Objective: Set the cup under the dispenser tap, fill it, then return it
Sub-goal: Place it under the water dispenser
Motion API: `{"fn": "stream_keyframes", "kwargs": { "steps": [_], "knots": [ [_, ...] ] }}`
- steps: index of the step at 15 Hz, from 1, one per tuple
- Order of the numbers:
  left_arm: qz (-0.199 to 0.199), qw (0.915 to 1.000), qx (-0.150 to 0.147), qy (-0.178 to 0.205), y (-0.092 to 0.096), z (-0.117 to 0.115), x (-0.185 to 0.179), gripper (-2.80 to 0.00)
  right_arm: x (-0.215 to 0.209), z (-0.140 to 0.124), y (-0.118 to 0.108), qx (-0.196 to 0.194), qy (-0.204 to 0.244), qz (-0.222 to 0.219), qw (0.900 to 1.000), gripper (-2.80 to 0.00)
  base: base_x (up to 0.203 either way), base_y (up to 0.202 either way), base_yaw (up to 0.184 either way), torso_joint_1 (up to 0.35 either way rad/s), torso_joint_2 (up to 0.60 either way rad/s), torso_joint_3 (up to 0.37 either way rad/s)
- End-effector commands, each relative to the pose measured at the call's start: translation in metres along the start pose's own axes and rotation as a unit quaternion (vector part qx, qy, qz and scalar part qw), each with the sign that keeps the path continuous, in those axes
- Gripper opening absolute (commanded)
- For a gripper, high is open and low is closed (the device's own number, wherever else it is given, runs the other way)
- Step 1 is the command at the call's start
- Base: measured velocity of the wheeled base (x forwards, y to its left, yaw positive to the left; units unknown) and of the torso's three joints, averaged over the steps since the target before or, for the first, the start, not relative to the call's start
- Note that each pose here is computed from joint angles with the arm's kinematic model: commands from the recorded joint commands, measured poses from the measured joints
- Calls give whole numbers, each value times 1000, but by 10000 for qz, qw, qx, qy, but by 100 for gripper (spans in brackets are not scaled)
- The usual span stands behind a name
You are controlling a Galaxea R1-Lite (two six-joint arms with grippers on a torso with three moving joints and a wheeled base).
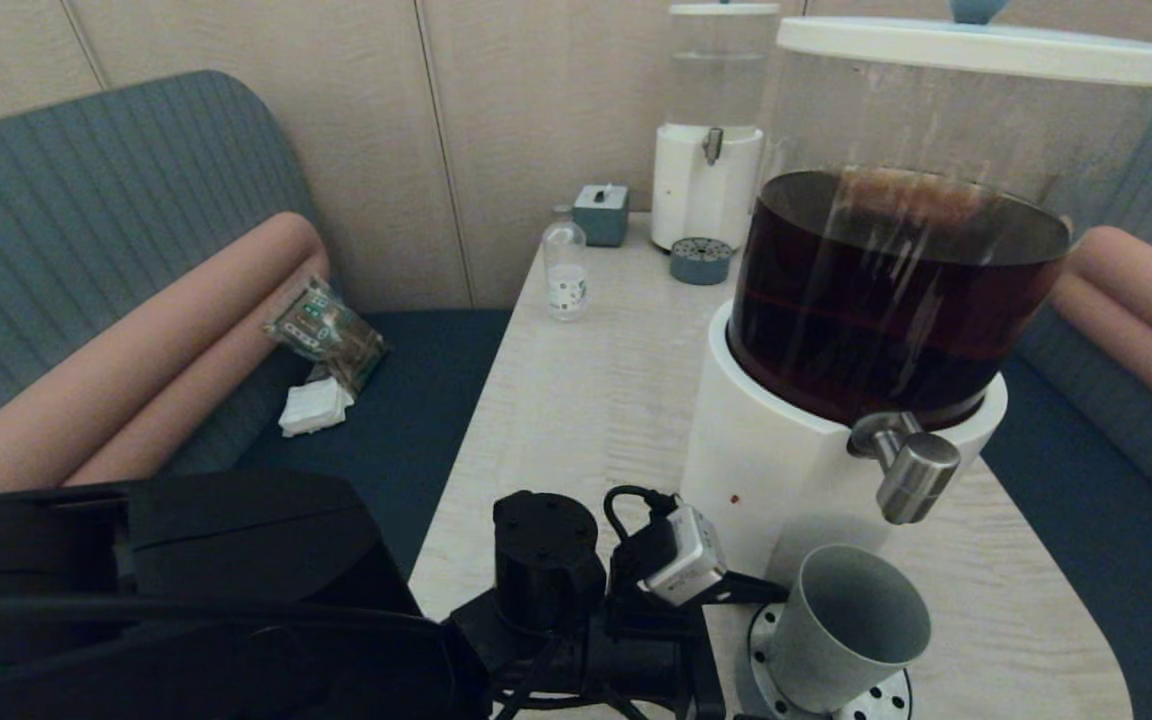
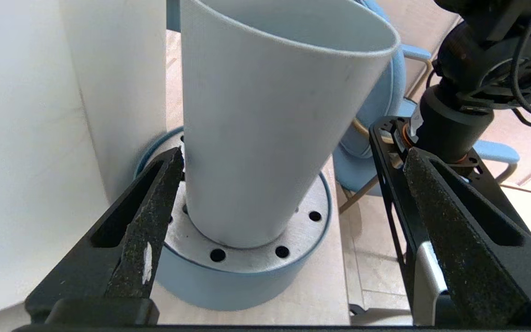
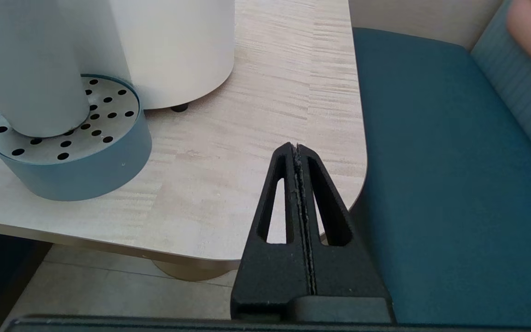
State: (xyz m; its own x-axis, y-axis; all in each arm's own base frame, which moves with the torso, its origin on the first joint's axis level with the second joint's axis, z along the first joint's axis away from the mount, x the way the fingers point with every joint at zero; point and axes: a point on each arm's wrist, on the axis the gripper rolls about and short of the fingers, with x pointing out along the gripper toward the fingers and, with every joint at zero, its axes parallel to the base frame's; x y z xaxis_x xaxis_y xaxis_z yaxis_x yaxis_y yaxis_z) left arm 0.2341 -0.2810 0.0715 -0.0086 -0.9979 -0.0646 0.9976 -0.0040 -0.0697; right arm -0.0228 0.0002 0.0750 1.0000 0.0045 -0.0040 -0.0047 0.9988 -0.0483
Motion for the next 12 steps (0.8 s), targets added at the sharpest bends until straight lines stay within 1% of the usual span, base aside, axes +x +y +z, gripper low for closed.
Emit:
{"fn": "stream_keyframes", "kwargs": {
  "steps": [1,4,9,12],
  "knots": [
    [-21,10000,35,-39,-3,4,-3,0,0,-3,0,-4,28,10,10000,-280,0,0,0,0,0,0],
    [38,10000,7,-17,-4,5,-10,0,0,-3,0,-4,33,6,10000,-280,0,0,0,0,0,0],
    [278,9996,-55,15,-5,7,-30,0,0,-3,0,-4,25,10,10000,-280,0,0,0,0,0,0],
    [369,9993,-72,-28,-7,8,-35,0,0,-3,0,-4,25,10,10000,-280,0,0,0,0,0,0]
  ]
}}
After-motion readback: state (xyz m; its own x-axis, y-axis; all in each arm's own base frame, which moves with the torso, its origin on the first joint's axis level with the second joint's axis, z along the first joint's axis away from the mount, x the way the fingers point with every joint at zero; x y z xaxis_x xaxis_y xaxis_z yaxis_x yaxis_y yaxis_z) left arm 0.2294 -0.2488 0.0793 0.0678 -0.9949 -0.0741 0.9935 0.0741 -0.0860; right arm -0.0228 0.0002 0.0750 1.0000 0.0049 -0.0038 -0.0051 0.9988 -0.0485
